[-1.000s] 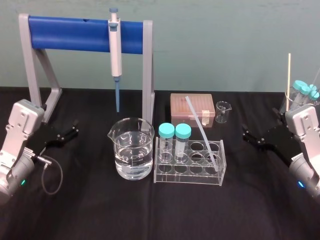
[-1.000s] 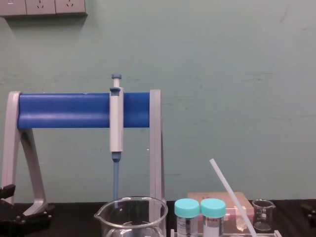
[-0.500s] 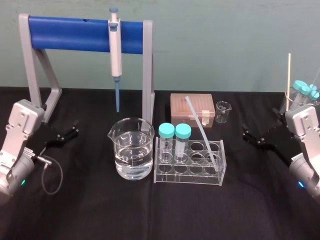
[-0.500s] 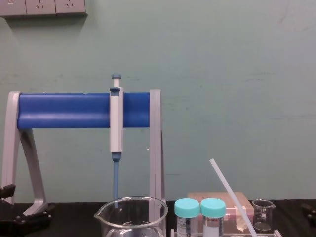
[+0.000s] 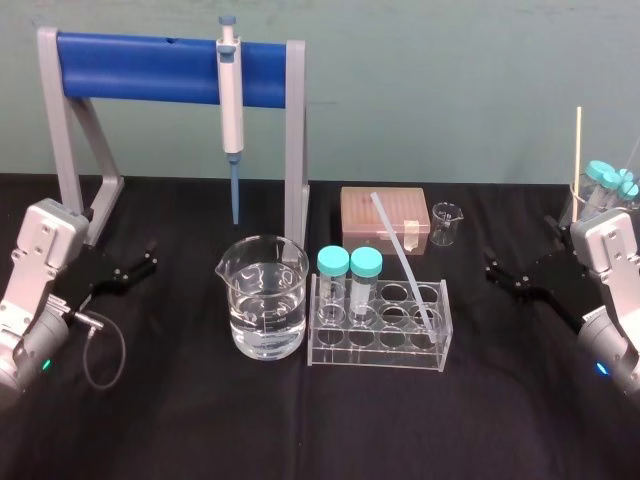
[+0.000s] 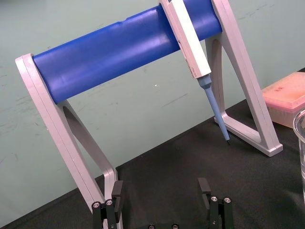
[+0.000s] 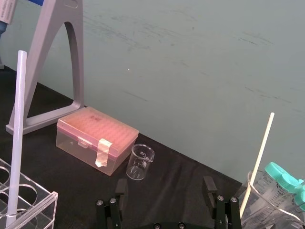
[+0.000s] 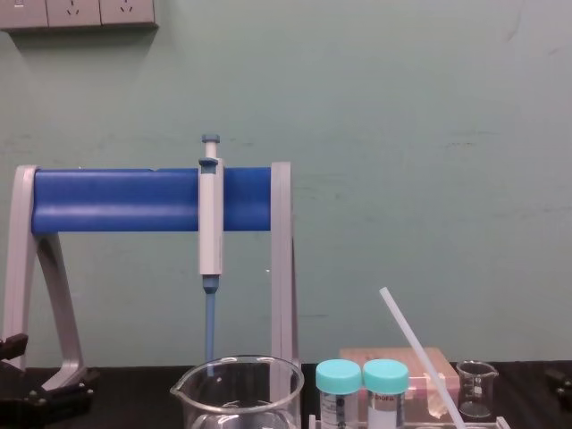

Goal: Pick up the stirring rod with one hand, then place it down.

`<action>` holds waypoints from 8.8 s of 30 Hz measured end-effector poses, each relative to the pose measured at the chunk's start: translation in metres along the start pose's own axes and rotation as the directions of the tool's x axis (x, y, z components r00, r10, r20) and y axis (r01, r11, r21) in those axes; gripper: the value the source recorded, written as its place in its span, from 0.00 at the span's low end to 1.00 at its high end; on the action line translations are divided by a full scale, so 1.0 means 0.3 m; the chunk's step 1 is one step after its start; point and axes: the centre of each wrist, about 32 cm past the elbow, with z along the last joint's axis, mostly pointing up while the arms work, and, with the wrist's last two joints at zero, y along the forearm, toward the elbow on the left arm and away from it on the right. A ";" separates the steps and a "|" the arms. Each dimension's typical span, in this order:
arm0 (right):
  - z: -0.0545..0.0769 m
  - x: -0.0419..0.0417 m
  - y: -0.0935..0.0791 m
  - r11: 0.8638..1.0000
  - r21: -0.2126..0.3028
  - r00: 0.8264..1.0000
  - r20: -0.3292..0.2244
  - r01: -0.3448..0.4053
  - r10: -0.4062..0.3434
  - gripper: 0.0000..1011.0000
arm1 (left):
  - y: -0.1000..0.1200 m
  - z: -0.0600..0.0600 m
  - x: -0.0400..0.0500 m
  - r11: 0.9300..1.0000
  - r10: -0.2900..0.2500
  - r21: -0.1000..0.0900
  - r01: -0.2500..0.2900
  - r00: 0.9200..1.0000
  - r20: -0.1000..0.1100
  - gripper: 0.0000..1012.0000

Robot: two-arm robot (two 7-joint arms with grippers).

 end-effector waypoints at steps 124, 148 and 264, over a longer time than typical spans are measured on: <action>0.216 0.040 0.306 0.855 0.082 0.848 -0.114 -0.512 0.518 0.99 | 0.000 0.000 0.000 1.000 0.000 0.000 0.000 1.000 0.000 0.99; 0.216 0.040 0.305 0.857 0.082 0.850 -0.113 -0.509 0.515 0.69 | 0.000 0.000 0.000 1.000 0.000 0.000 0.000 1.000 0.000 0.99; 0.256 0.111 0.205 0.822 0.437 0.865 -0.166 -0.367 0.474 0.08 | 0.000 0.000 0.000 1.000 0.000 0.000 0.000 1.000 0.000 0.99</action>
